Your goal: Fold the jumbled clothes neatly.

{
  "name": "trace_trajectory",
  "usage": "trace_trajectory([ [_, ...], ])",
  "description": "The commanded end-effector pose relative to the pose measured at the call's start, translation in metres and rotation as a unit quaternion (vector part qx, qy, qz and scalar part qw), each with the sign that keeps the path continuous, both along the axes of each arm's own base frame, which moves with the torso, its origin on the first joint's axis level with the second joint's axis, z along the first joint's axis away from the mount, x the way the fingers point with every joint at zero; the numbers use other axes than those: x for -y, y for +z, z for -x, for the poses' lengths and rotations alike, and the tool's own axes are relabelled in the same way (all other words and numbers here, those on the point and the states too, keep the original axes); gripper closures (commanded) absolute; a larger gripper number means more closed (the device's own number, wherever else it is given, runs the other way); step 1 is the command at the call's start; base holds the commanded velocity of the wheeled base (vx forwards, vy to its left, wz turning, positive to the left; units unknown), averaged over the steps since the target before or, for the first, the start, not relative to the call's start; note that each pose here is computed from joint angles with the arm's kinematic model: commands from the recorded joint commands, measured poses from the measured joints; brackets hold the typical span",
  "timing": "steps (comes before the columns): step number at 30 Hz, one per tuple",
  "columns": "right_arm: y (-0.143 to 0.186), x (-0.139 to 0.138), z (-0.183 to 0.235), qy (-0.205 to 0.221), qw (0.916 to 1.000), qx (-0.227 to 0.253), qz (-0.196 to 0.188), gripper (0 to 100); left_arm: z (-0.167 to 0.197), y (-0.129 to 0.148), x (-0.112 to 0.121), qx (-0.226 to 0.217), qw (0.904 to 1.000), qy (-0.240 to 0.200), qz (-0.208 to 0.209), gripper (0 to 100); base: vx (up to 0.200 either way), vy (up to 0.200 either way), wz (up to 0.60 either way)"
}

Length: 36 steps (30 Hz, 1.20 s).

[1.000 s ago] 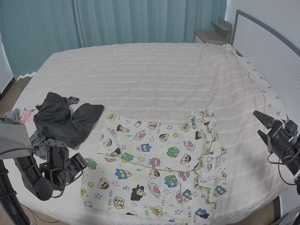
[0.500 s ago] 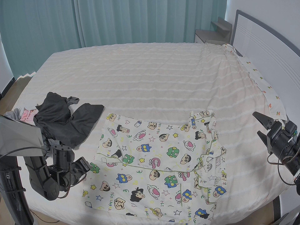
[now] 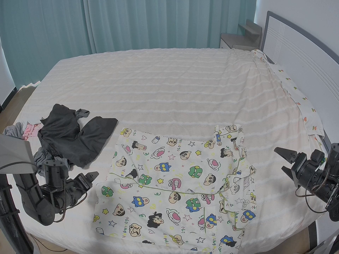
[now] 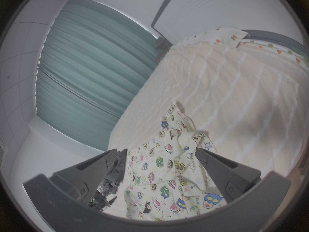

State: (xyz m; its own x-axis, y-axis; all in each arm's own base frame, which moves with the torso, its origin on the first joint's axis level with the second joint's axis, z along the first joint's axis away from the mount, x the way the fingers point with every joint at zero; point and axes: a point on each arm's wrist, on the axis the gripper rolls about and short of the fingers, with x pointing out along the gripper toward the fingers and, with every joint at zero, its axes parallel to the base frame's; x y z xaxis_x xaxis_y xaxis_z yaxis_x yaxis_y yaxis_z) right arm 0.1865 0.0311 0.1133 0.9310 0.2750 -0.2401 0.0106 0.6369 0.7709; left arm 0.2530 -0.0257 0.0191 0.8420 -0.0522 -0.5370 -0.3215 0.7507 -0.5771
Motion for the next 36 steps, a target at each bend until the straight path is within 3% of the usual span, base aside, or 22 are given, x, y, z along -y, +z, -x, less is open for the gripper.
trace_trajectory([
  [1, -0.043, 0.013, -0.018, 0.015, 0.9946, -0.102, 0.014, 0, 0.039, 0.039, -0.022, 0.047, 0.9972, -0.004, 0.058, 0, 0.000, 0.000, 0.00],
  [2, -0.055, 0.018, -0.023, 0.044, 0.9912, -0.122, 0.022, 0, 0.058, 0.049, -0.025, 0.058, 0.9934, -0.024, 0.097, 0, 0.000, 0.000, 0.00],
  [4, -0.067, 0.022, -0.028, 0.067, 0.9872, -0.140, 0.037, 0, 0.069, 0.055, -0.024, 0.061, 0.9901, -0.040, 0.120, 0, 0.000, 0.000, 0.00],
  [6, -0.089, 0.033, -0.038, 0.097, 0.9802, -0.162, 0.060, 0, 0.078, 0.057, -0.024, 0.036, 0.9852, -0.046, 0.161, 0, 0.000, 0.000, 0.00],
  [7, -0.089, 0.033, -0.038, 0.097, 0.9802, -0.162, 0.060, 0, 0.078, 0.057, -0.024, 0.036, 0.9852, -0.046, 0.161, 0, 0.000, 0.000, 0.00],
  [9, -0.116, 0.040, -0.052, 0.149, 0.9705, -0.176, 0.071, 0, 0.084, 0.060, -0.027, 0.021, 0.9704, -0.112, 0.213, 0, 0.000, 0.000, 0.00],
  [10, -0.116, 0.040, -0.052, 0.149, 0.9705, -0.176, 0.071, 0, 0.084, 0.060, -0.027, 0.021, 0.9704, -0.112, 0.213, 0, 0.000, 0.000, 0.00],
  [11, -0.128, 0.042, -0.063, 0.166, 0.9682, -0.172, 0.074, 0, 0.088, 0.066, -0.034, 0.035, 0.9587, -0.146, 0.241, 0, 0.000, 0.000, 0.00],
  [14, -0.140, 0.040, -0.082, 0.168, 0.9686, -0.166, 0.078, 0, 0.093, 0.066, -0.037, 0.025, 0.9474, -0.174, 0.268, 0, 0.000, 0.000, 0.00],
  [22, -0.149, 0.041, -0.115, 0.168, 0.9717, -0.142, 0.087, 0, 0.101, 0.060, -0.037, -0.018, 0.9378, -0.181, 0.296, 0, 0.000, 0.000, 0.00],
  [36, -0.158, 0.040, -0.115, 0.190, 0.9683, -0.142, 0.079, 0, 0.102, 0.057, -0.038, -0.029, 0.9378, -0.172, 0.300, 0, 0.000, 0.000, 0.00],
])
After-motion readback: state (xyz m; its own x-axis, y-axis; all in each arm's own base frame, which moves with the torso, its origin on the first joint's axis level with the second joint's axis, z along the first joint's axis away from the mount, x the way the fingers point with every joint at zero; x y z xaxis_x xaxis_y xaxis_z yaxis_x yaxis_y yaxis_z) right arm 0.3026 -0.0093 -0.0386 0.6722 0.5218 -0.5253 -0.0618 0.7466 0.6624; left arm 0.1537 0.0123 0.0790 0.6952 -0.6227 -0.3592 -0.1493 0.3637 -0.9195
